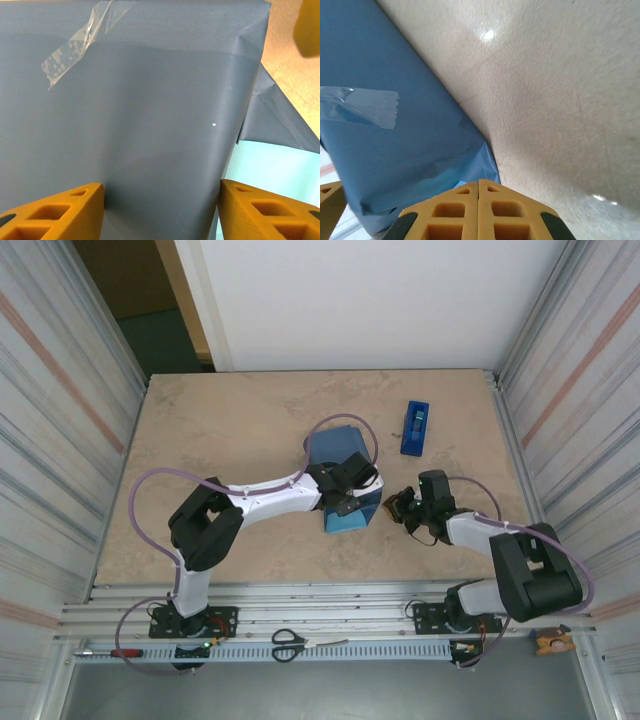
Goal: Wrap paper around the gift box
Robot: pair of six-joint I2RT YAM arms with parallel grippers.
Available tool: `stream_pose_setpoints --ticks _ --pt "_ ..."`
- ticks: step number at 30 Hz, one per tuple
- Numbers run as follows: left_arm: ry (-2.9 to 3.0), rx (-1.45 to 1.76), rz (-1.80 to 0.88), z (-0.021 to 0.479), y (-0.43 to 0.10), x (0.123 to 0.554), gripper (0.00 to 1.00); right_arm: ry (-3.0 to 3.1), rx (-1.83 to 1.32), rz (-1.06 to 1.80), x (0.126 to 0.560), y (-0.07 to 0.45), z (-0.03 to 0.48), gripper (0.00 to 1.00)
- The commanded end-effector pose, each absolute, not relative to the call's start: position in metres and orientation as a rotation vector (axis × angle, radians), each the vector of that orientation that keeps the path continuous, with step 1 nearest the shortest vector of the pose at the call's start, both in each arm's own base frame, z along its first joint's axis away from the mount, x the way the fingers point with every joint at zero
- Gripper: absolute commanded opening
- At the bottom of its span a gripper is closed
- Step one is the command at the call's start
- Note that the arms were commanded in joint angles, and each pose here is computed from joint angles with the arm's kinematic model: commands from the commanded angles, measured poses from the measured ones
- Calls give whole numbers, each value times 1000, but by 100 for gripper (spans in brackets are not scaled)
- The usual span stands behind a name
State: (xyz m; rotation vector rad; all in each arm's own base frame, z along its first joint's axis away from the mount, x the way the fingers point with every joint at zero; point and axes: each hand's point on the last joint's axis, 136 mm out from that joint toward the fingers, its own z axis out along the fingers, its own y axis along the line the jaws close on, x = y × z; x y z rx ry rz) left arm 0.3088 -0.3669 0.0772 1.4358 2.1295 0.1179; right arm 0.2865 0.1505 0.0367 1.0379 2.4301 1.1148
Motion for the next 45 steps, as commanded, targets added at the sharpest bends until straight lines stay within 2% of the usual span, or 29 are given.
stream_pose_setpoints --ticks 1,15,32,41,45 --pt "2364 1631 154 -2 -326 267 59 2409 955 1194 301 160 48 0" --pt "2374 1652 154 -8 -323 264 59 2386 924 1229 327 170 50 0" --pt "2370 1644 158 -5 -324 266 59 2573 1001 1066 266 175 -5 0" --pt "2370 1634 155 -2 -324 267 59 2635 947 1050 235 196 -5 0" --pt "2365 1632 142 1 -327 267 59 2584 902 1073 239 194 15 0"
